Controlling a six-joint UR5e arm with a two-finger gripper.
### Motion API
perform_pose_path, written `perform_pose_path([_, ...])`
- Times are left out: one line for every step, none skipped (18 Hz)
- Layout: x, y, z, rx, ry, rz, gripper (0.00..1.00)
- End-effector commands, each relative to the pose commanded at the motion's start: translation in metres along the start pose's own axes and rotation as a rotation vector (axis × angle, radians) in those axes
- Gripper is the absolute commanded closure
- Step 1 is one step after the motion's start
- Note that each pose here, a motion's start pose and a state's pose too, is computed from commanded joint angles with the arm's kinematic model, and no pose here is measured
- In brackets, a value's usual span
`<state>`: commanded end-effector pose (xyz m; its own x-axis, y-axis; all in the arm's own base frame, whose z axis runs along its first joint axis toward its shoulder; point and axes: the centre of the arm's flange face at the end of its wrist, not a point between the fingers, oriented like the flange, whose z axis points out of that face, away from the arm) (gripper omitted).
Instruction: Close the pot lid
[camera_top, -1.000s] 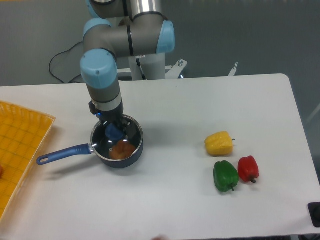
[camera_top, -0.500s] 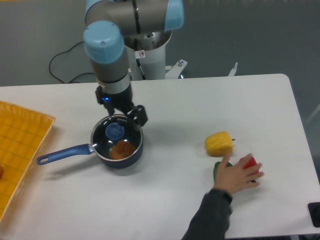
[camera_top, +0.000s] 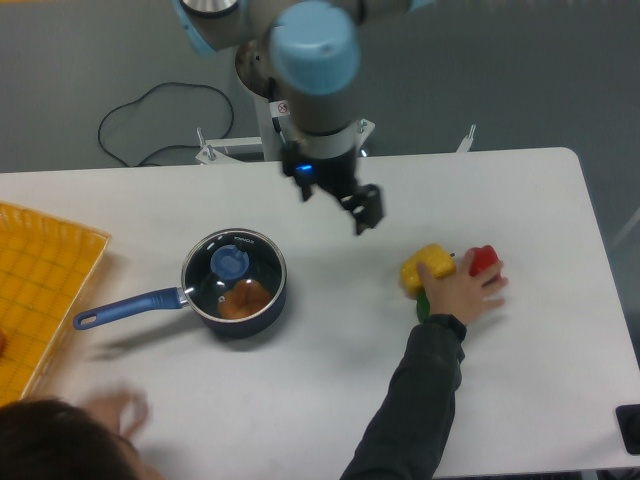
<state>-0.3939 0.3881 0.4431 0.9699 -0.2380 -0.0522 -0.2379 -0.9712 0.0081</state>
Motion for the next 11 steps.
perform_pose_path([-0.008, 0.013, 0.000, 0.005, -0.001, -0.024, 0.00])
perform_pose_path([-0.015, 0.022, -0.002, 0.009, -0.003, -0.041, 0.00])
perform_pose_path([-0.023, 0.030, -0.003, 0.010, -0.004, -0.037, 0.00])
perform_pose_path([-0.028, 0.037, -0.004, 0.011, 0.001, -0.007, 0.00])
perform_pose_path([-0.034, 0.046, -0.002, 0.005, 0.020, 0.030, 0.00])
perform_pose_path([-0.040, 0.054, 0.002, 0.000, 0.049, 0.077, 0.00])
perform_pose_path([-0.044, 0.059, 0.008, -0.002, 0.064, 0.132, 0.00])
perform_pose_path([-0.047, 0.063, 0.011, 0.003, 0.069, 0.168, 0.00])
perform_pose_path([-0.052, 0.068, 0.014, 0.005, 0.072, 0.186, 0.00])
perform_pose_path([-0.058, 0.071, 0.017, 0.007, 0.074, 0.188, 0.00])
perform_pose_path([-0.064, 0.071, 0.019, 0.011, 0.067, 0.186, 0.00])
